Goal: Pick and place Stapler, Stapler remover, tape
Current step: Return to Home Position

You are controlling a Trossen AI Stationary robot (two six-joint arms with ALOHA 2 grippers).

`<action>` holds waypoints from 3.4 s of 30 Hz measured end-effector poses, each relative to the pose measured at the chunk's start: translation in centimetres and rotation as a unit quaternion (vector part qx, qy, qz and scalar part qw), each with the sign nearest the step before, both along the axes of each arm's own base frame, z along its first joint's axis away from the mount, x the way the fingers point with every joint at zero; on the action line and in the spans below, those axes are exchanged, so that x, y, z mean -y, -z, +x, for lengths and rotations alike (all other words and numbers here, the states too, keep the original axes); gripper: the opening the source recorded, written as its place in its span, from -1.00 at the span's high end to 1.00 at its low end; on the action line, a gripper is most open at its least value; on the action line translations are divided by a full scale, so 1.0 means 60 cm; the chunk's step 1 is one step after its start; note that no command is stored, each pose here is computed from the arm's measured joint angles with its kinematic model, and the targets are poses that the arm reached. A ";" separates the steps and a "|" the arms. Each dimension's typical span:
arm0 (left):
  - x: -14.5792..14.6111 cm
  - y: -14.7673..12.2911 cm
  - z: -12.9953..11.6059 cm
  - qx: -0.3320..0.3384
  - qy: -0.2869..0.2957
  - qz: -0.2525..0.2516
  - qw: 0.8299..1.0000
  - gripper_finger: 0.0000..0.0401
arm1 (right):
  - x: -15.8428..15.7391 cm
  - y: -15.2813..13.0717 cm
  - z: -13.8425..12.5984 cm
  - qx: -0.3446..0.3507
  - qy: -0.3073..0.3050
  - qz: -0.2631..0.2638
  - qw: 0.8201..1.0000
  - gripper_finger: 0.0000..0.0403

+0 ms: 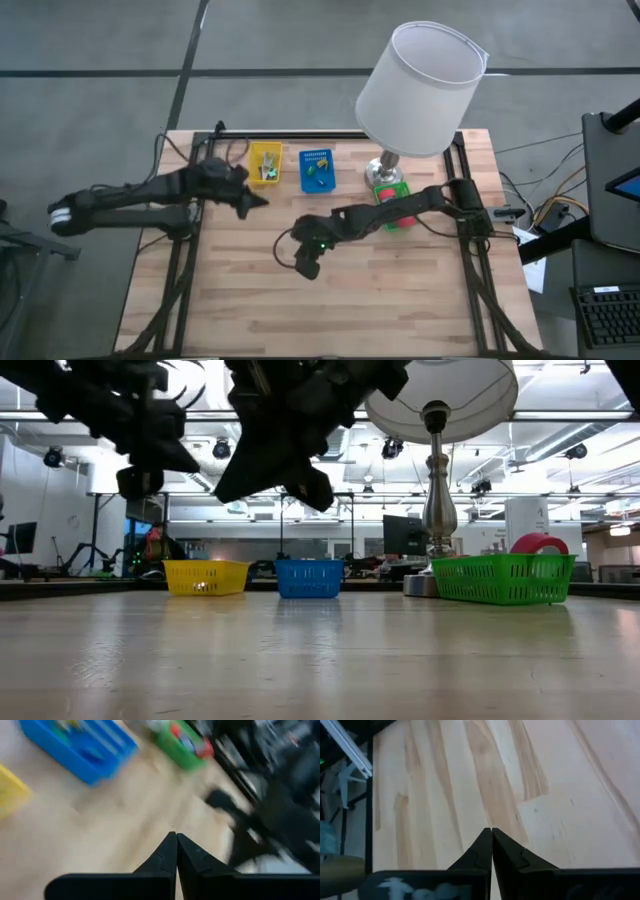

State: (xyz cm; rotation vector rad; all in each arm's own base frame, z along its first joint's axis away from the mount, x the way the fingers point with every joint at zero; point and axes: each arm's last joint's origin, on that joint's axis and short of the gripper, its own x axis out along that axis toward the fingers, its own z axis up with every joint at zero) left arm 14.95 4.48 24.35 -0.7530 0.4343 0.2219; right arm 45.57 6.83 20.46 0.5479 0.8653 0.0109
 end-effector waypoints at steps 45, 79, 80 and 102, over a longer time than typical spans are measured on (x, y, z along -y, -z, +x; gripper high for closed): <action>0.131 0.105 -0.050 0.297 0.143 0.246 0.911 0.84 | 0.092 0.031 -0.306 0.335 -0.009 -0.078 0.939 0.96; 0.107 0.090 -0.101 0.244 0.089 0.286 0.922 0.86 | 0.103 0.065 -0.552 0.402 0.020 -0.104 0.909 0.96; 0.106 0.091 -0.102 0.239 0.090 0.285 0.924 0.86 | 0.103 0.063 -0.554 0.407 0.018 -0.111 0.906 0.96; 0.106 0.086 -0.103 0.239 0.090 0.276 0.927 0.87 | 0.104 0.059 -0.592 0.428 0.006 -0.118 0.896 0.96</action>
